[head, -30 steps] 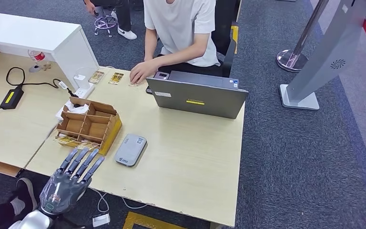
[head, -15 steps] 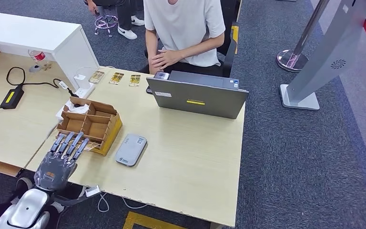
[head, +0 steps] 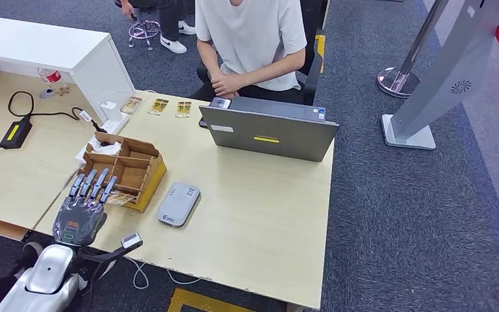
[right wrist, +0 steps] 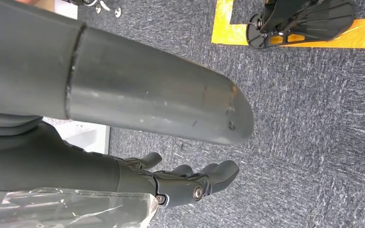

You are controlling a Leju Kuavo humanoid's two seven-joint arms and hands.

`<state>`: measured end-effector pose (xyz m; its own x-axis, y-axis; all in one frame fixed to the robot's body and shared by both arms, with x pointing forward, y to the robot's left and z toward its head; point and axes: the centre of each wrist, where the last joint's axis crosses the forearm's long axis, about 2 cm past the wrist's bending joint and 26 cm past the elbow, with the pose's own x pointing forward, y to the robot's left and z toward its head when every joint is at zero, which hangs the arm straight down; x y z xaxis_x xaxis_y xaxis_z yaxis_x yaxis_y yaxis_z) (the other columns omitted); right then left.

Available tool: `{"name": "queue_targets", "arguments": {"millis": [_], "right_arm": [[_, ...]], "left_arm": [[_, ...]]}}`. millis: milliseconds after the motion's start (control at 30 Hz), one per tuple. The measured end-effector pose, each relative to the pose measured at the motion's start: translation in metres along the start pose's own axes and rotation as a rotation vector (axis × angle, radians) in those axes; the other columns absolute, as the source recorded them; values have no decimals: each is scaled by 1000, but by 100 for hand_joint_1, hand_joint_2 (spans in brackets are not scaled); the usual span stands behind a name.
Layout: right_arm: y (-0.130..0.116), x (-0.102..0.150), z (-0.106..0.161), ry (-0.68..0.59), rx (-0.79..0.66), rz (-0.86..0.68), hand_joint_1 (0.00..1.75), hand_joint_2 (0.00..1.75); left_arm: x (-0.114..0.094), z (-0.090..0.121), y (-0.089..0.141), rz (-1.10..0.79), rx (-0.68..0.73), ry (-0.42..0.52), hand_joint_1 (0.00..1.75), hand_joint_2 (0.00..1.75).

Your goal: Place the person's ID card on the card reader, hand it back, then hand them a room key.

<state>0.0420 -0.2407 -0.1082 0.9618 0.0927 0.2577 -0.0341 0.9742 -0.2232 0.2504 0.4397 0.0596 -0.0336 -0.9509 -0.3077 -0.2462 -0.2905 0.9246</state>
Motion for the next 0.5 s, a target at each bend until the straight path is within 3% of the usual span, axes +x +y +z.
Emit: {"name": "queue_targets", "arguments": {"millis": [500], "right_arm": [[0,0,0,-1,2,2,0,0]], "left_arm": [[0,3,-3,12,-15,7,0,175]]}}
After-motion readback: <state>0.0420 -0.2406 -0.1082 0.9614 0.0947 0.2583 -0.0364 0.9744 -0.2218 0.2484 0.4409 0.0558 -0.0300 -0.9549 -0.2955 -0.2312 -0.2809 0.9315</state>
